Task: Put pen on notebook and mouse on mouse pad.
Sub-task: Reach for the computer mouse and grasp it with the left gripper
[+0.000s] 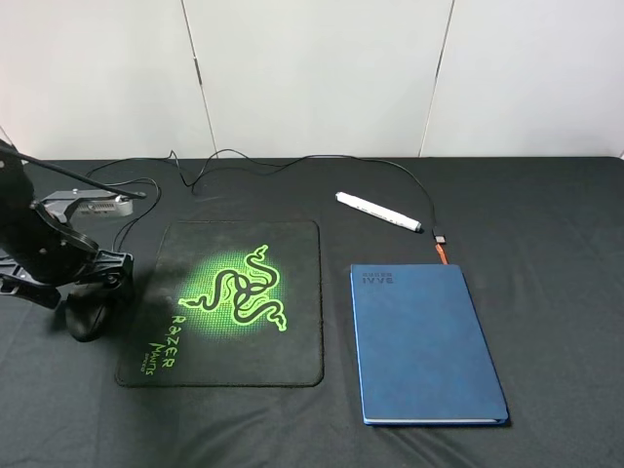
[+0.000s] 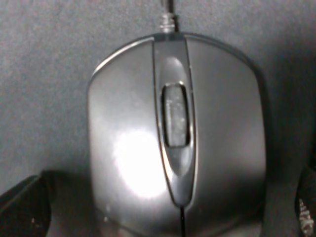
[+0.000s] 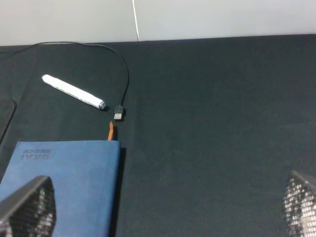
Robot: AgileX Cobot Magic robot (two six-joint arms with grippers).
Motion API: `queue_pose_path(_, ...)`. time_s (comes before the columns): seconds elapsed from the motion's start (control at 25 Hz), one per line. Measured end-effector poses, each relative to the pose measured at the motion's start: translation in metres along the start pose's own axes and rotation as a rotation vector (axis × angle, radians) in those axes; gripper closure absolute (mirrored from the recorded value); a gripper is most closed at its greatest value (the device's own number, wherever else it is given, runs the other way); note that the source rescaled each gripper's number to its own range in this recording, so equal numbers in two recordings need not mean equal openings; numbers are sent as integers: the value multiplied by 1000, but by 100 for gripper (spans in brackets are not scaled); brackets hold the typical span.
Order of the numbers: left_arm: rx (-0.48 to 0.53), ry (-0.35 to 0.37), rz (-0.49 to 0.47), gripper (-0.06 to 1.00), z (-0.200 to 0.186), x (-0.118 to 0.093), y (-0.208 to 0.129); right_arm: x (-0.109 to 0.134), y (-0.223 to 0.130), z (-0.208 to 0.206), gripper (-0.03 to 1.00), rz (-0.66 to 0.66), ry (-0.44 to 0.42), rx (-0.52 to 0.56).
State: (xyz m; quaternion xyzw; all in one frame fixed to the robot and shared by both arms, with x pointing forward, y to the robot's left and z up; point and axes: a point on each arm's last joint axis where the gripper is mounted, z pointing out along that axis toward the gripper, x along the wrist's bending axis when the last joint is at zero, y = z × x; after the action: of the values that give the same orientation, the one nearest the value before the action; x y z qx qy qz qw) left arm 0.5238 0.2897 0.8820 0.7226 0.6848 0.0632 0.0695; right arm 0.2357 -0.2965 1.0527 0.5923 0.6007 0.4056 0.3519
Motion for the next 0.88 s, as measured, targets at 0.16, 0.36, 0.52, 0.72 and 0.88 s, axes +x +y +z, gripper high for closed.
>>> queue_pose_path(0.16,7,0,1,-5,4,0,0,0,0,0,-3,0,0,0)
queue_pose_path(0.36,8,3,7,-3,4,0,0,0,0,0,-3,0,0,0)
queue_pose_path(0.52,9,9,20,19,4,1,0,0,0,0,-3,0,0,0)
queue_pose_path(0.72,11,11,25,61,5,1,0,0,0,0,-3,0,0,0)
queue_pose_path(0.88,20,11,25,93,5,1,-1,0,0,0,-3,0,0,0)
